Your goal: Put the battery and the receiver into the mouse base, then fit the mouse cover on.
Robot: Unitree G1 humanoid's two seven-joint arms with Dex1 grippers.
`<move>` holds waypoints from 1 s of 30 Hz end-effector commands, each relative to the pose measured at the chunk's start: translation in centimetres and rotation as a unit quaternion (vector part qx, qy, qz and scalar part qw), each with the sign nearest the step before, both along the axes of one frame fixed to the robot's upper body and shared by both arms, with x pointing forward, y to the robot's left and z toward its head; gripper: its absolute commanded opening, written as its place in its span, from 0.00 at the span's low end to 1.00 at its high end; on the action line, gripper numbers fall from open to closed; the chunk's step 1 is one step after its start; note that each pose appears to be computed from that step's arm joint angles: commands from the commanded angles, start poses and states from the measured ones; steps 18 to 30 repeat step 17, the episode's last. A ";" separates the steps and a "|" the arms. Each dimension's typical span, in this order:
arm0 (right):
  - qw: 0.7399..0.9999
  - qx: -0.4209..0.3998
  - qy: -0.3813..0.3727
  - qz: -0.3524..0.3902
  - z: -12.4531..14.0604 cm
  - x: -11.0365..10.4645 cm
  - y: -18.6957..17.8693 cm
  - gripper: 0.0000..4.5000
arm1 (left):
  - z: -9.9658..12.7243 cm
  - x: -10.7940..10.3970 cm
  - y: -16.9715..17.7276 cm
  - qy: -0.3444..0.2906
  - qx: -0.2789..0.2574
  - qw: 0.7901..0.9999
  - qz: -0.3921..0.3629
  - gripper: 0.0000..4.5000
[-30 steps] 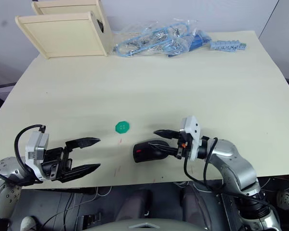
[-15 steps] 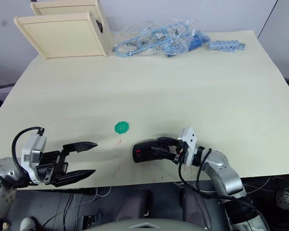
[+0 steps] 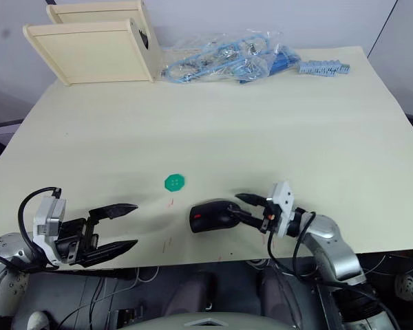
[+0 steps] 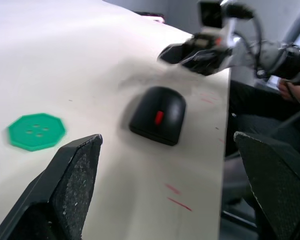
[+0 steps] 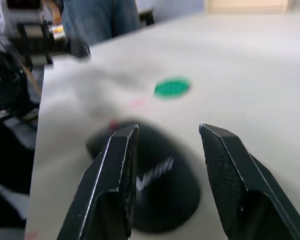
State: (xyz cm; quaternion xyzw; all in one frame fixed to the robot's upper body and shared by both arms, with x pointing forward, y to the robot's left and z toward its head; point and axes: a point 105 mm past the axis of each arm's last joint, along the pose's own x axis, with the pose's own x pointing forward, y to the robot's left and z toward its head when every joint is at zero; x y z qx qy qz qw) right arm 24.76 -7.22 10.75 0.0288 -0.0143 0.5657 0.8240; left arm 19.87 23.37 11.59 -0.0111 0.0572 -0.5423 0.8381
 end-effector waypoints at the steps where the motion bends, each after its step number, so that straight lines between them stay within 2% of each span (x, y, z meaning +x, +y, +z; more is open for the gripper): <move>1: 0.998 -0.050 -0.022 -0.025 2.1 -0.8 -4.1 0.64 | -0.3 0.5 1.2 -0.005 0.001 0.997 0.081 1.00; 2: 0.996 -0.077 -0.028 -0.039 2.2 -1.0 -5.6 0.68 | -0.8 0.3 1.5 0.005 0.002 0.995 0.099 1.00; 3: 0.993 -0.104 -0.033 -0.052 2.1 -1.3 -7.0 0.81 | -1.2 0.1 1.9 0.014 0.005 0.993 0.117 1.00; 5: 0.988 -0.132 -0.026 -0.079 2.2 -1.9 -9.3 0.95 | -2.1 -0.2 2.6 0.024 0.022 0.988 0.154 1.00; 6: 0.986 -0.136 -0.022 -0.092 2.2 -2.2 -10.2 0.99 | -2.2 -0.4 2.7 0.027 0.023 0.986 0.160 1.00; 10: 0.981 -0.146 -0.006 -0.126 2.2 -3.3 -12.4 0.99 | -2.7 -0.9 3.1 0.040 0.028 0.979 0.199 1.00; 17: 0.976 -0.152 0.012 -0.154 1.8 -4.5 -13.6 0.99 | -3.1 -1.7 3.2 0.066 0.027 0.969 0.236 1.00; 30: 0.976 -0.152 0.012 -0.154 1.8 -4.5 -13.6 0.99 | -3.1 -1.7 3.2 0.066 0.027 0.969 0.236 1.00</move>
